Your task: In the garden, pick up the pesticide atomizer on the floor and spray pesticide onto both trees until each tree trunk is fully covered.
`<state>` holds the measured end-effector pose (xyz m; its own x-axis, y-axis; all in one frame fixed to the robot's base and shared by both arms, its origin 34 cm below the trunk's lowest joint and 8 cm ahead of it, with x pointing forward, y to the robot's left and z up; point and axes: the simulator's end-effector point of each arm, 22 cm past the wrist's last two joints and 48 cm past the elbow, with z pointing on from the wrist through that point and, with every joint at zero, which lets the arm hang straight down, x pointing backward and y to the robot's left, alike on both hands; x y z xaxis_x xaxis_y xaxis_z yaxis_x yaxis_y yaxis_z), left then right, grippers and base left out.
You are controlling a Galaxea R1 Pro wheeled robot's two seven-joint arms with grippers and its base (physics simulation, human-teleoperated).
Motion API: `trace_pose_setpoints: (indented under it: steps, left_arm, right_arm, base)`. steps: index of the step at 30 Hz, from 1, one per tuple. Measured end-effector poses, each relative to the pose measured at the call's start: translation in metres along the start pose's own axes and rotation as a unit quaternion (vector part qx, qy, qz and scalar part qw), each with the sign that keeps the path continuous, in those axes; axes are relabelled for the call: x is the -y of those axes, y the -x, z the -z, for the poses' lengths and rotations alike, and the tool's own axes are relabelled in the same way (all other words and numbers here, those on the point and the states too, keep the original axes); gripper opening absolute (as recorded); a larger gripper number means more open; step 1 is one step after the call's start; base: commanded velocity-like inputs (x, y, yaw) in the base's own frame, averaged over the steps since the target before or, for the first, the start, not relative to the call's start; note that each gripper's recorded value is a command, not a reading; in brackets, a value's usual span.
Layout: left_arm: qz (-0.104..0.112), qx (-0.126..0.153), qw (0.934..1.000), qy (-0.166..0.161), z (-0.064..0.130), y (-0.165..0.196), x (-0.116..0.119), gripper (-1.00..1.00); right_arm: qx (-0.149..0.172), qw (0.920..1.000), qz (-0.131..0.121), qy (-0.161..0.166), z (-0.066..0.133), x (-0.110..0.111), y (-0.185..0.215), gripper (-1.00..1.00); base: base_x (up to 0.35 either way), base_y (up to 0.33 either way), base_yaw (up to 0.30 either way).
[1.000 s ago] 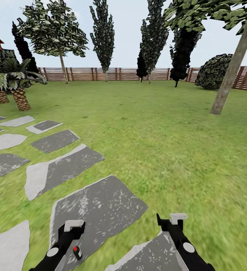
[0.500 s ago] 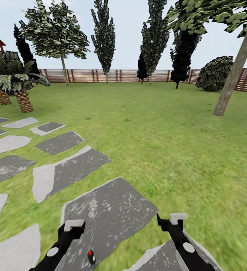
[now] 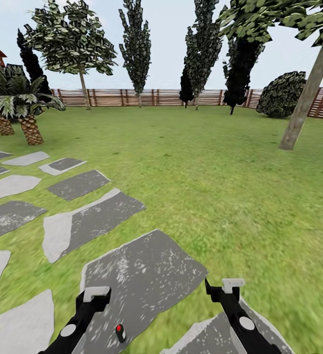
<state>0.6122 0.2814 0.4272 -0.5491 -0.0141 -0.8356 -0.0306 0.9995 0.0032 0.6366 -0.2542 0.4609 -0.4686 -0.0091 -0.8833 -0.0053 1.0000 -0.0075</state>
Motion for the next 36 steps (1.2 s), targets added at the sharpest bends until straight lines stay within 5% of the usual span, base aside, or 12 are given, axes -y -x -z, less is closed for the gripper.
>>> trace_pose_setpoints:
  steps: [36]
  left_arm:
    - [0.001, 0.000, 1.0000, 0.004, -0.033, -0.092, -0.003, 1.00]
  right_arm:
    - [-0.028, 0.9996, -0.001, -0.001, -0.025, 0.000, -0.108, 1.00]
  base:
    - [0.000, 0.000, 0.021]
